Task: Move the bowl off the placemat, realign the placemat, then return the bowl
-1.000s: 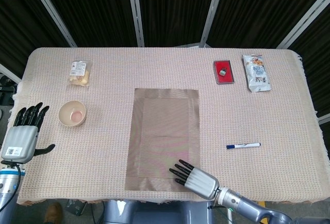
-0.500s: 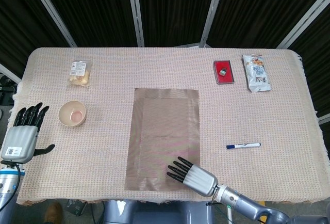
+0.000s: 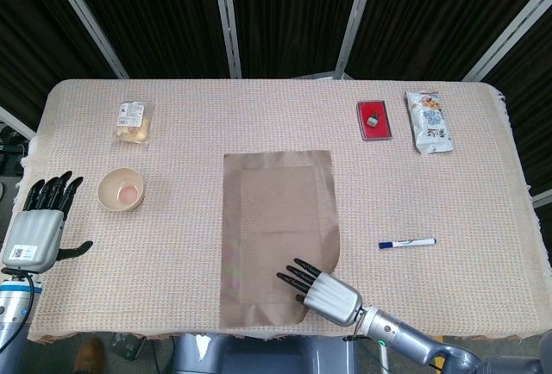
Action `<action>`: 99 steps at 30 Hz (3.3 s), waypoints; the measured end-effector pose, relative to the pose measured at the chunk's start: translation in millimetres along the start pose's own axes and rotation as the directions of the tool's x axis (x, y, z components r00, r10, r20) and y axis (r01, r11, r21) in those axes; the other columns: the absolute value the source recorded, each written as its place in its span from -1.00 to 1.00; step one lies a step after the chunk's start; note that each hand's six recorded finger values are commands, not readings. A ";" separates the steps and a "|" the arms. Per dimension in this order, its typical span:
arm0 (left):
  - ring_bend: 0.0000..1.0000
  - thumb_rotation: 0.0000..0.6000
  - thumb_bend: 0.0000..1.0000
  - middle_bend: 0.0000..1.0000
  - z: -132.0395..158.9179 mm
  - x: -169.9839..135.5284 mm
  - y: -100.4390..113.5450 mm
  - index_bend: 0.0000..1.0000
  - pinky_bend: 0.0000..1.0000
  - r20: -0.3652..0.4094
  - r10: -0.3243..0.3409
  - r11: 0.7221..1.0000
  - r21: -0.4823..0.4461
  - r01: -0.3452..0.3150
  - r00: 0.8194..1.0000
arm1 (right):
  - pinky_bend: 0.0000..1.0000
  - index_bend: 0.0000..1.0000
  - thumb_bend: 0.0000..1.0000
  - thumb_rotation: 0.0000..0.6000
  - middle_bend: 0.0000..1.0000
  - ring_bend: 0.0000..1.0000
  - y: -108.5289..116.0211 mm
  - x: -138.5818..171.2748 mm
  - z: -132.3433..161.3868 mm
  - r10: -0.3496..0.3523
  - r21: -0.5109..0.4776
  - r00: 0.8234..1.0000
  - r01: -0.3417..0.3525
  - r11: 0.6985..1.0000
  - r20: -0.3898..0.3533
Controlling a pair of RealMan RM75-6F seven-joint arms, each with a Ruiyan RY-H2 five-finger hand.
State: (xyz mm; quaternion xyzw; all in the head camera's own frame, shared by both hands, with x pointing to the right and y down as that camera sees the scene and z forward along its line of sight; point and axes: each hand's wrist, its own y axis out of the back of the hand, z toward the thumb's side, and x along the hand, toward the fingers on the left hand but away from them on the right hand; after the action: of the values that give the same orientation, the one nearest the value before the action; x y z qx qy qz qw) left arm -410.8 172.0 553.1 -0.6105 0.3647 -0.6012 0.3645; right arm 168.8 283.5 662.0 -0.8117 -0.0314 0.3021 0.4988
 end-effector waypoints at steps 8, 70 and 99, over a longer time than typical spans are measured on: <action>-1.00 1.00 -1.00 -1.00 0.5 -0.6 0.5 -1.00 -1.00 0.003 0.000 1.000 -0.002 0.000 1.000 | -1.00 0.17 -0.06 1.00 -0.96 -1.00 2.8 -0.4 -0.6 -0.014 0.004 1.000 0.014 1.000 0.001; -1.00 1.00 -1.00 -1.00 -1.9 11.9 -6.0 -1.00 -1.00 0.031 -0.013 1.000 -0.005 0.013 0.999 | -1.00 -1.00 -1.00 1.00 -1.00 -1.00 113.4 71.5 -217.6 -0.298 0.595 0.846 -0.029 0.803 0.443; -1.00 1.00 -0.97 -1.00 169.0 168.4 -79.4 -0.45 -1.00 0.436 -0.184 0.977 0.179 0.115 0.881 | -1.00 -1.00 -1.00 1.00 -1.00 -1.00 77.3 210.4 -143.3 -0.292 0.056 0.474 0.450 0.891 0.831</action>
State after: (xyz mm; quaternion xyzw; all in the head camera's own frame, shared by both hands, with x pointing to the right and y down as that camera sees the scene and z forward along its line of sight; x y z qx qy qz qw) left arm -239.3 61.5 700.2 -0.7306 0.1764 -0.4953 0.4356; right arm 395.8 205.6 547.2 -0.5887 -0.4607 0.5243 0.4078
